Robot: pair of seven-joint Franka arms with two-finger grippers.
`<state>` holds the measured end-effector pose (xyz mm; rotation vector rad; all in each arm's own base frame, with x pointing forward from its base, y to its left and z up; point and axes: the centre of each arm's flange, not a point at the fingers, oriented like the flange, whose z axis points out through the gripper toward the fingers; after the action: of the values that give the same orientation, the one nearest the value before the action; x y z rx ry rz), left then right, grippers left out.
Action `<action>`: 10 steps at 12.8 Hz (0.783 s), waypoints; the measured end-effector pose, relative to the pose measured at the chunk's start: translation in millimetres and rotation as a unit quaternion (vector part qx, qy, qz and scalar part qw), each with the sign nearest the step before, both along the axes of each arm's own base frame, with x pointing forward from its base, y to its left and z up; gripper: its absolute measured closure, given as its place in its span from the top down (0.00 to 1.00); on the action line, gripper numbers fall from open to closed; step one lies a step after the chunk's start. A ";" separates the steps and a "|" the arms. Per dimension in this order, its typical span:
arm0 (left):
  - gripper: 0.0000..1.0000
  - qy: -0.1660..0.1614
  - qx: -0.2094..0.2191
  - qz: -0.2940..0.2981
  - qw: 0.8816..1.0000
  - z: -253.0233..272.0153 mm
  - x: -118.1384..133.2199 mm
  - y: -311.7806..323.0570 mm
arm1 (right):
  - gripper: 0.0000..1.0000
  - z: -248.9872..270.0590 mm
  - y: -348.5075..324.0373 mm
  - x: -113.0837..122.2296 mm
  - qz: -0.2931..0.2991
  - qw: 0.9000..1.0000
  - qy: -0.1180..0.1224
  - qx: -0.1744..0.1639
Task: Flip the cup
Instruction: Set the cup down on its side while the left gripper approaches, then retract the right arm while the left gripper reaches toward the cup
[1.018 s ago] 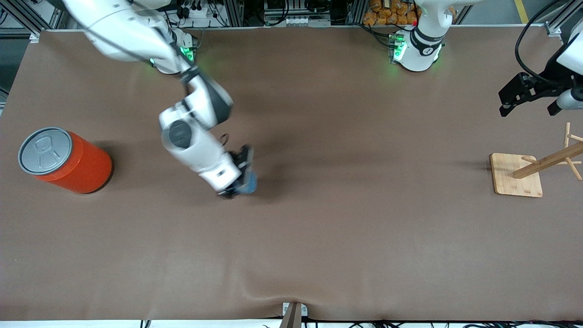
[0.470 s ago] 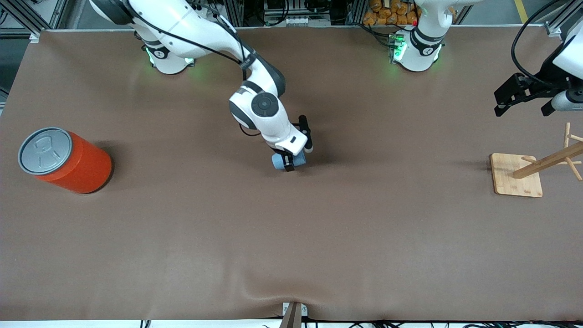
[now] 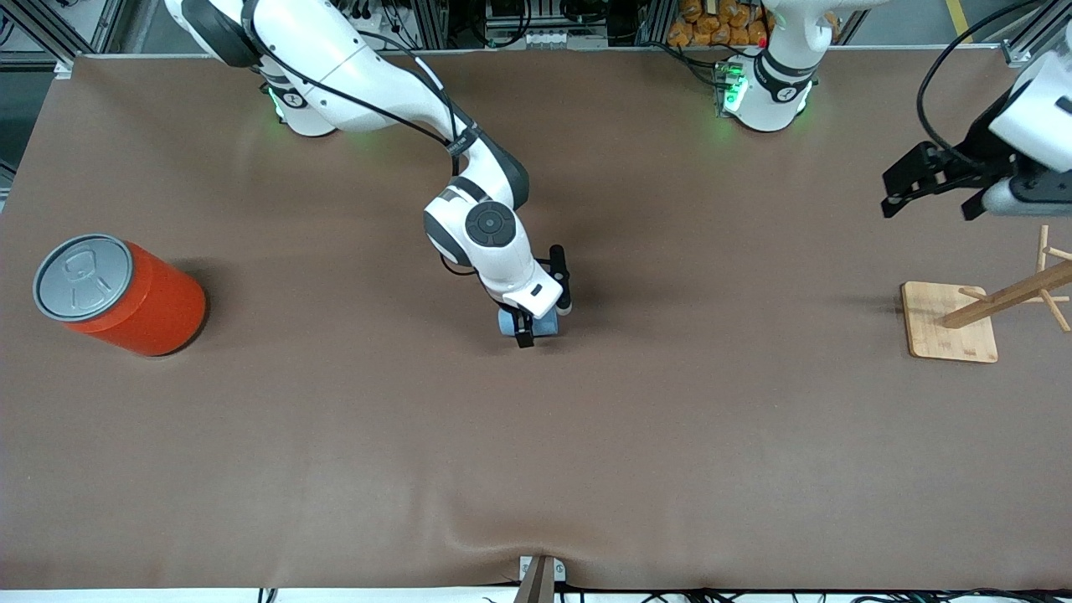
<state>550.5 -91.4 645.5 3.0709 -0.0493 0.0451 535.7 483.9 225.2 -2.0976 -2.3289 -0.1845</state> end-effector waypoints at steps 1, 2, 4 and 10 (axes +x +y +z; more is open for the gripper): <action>1.00 0.022 -0.024 0.007 0.999 -18.2 7.2 -11.1 | 1.00 9.4 1.6 2.5 -0.006 1.000 0.004 -0.005; 1.00 0.046 -0.054 0.018 0.997 -39.4 15.8 -24.9 | 1.00 22.0 2.9 3.8 -0.020 1.000 0.009 -0.010; 1.00 0.097 -0.125 0.035 0.987 -86.6 36.2 -53.0 | 1.00 65.9 -0.3 2.5 -0.068 0.997 0.021 -0.029; 1.00 0.217 -0.261 0.058 0.939 -205.6 68.4 -116.0 | 1.00 165.3 -53.8 9.9 -0.289 0.954 0.033 -0.068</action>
<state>618.9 -207.4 439.9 2.4803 0.1453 -0.5238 545.6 430.1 390.5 -2.7485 -1.6685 0.0529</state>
